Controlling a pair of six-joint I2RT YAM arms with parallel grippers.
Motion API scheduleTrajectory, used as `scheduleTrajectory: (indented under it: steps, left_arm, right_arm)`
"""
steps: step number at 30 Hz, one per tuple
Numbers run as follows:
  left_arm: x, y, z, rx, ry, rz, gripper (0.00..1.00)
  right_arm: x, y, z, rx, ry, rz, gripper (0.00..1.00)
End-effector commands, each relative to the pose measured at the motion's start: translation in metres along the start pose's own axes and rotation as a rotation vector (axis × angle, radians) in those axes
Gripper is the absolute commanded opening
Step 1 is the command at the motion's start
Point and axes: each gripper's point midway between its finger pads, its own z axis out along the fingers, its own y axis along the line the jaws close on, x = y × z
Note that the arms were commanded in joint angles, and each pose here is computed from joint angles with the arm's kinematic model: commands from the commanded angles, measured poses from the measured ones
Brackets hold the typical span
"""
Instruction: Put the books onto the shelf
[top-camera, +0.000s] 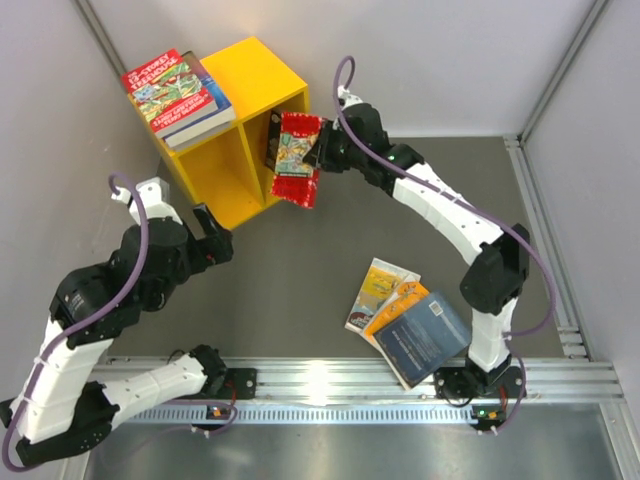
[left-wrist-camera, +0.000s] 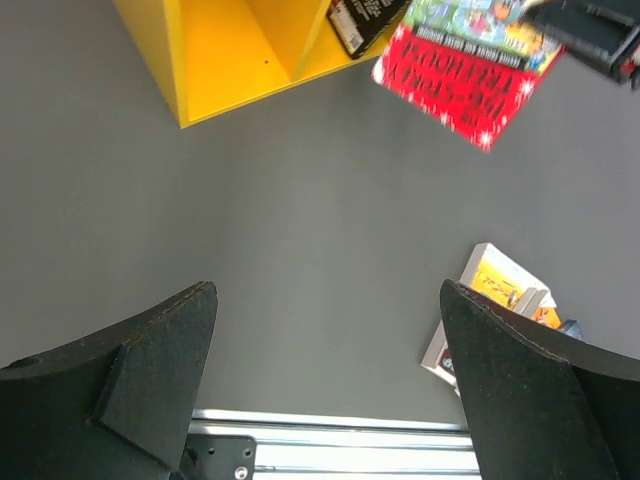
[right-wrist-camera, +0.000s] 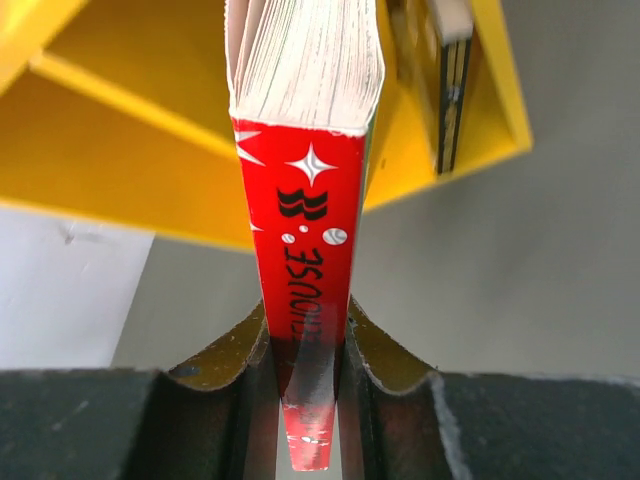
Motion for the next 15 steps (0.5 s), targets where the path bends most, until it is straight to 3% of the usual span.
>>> scheduleTrajectory:
  steps: [1, 15]
  left_arm:
    - [-0.007, 0.012, -0.01, -0.023, -0.028, -0.036, 0.98]
    - [-0.014, 0.038, -0.027, -0.047, -0.083, -0.035, 0.98]
  right_arm:
    - [-0.052, 0.034, 0.007, -0.04, -0.216, -0.084, 0.0]
    - [-0.066, 0.023, 0.085, 0.049, -0.511, -0.04, 0.0]
